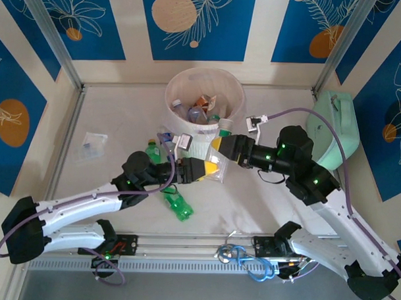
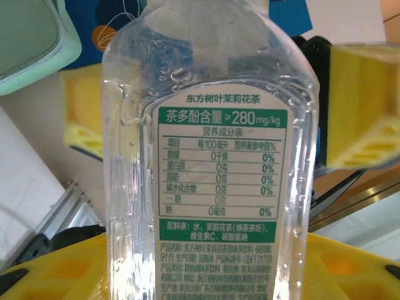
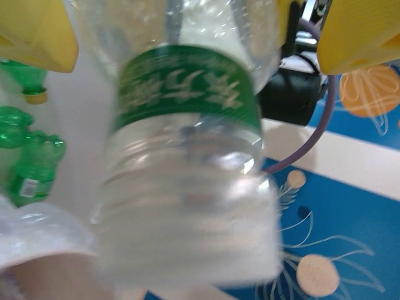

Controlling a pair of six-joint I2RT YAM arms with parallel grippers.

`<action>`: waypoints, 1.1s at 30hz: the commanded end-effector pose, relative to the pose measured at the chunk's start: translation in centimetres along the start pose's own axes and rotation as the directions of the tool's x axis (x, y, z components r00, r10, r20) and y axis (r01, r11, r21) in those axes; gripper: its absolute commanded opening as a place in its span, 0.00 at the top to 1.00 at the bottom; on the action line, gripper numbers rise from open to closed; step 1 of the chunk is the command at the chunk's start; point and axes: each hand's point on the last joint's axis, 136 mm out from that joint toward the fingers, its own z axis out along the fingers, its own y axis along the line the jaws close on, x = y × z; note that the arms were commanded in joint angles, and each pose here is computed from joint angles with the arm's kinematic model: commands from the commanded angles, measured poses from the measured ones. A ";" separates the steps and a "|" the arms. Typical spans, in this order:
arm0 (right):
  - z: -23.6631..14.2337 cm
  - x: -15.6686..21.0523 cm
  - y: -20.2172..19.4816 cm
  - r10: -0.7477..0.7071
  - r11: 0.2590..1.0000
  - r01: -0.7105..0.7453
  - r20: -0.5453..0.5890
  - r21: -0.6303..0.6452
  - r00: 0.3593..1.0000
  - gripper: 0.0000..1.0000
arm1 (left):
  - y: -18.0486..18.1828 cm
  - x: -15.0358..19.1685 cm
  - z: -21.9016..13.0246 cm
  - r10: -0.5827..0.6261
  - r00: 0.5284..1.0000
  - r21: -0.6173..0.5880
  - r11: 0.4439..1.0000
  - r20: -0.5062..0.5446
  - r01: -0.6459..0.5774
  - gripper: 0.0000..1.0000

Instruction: Put the plastic bottles in the bin

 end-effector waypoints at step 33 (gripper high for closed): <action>3.0 -7.7 0.7 -0.109 0.952 0.074 0.100 0.298 0.989 0.41 | 1.7 -7.5 -13.9 0.429 0.893 -0.761 0.623 0.138 -0.181 0.00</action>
